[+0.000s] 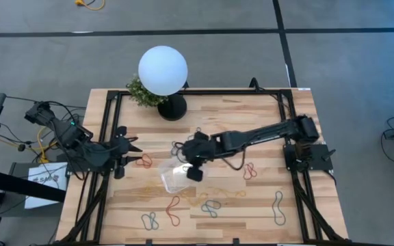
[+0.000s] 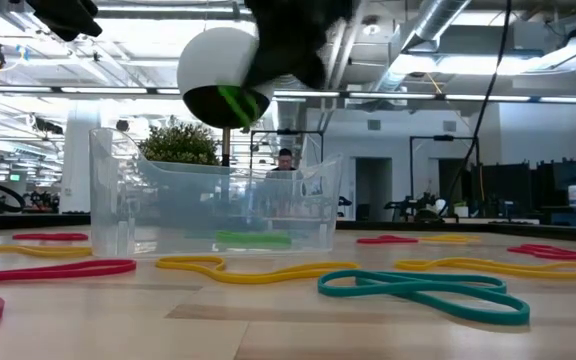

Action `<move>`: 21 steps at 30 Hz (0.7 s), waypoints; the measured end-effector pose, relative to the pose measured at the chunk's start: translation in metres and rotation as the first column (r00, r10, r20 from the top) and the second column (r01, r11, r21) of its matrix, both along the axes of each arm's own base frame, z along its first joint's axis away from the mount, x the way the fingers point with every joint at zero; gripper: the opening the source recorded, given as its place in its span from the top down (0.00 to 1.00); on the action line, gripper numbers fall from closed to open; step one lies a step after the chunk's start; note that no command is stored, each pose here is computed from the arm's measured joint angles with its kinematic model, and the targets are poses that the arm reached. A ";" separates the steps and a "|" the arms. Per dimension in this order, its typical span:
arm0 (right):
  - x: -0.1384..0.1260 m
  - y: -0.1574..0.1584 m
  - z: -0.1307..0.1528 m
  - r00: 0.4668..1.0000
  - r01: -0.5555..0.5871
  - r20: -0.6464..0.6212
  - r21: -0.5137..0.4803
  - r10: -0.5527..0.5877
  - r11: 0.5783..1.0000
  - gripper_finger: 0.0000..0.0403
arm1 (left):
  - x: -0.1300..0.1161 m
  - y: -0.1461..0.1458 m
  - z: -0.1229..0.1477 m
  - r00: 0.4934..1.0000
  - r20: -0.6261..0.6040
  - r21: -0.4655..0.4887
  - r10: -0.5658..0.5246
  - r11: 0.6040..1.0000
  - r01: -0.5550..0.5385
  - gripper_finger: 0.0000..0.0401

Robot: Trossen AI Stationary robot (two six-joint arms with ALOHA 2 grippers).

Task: Pick and place items into bin
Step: Put the green rubber band into the transparent bin

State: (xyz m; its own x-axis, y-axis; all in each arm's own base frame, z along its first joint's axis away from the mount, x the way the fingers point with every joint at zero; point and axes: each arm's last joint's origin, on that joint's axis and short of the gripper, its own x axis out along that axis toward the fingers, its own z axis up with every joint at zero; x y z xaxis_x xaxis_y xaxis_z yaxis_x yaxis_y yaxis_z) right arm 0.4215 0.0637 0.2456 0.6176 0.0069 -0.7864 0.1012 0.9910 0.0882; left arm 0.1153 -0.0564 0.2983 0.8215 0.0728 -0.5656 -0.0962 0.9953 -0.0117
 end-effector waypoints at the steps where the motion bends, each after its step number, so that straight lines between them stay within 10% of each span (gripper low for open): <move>1: 0.004 0.000 -0.008 1.000 -0.004 -0.015 0.012 0.004 1.000 1.00 | 0.000 0.000 0.000 1.000 0.002 -0.005 0.002 1.000 -0.002 0.73; 21: 0.049 -0.001 -0.077 0.937 -0.039 -0.346 0.004 0.039 0.999 1.00 | 0.000 0.000 0.000 1.000 0.000 0.002 0.008 1.000 -0.008 0.73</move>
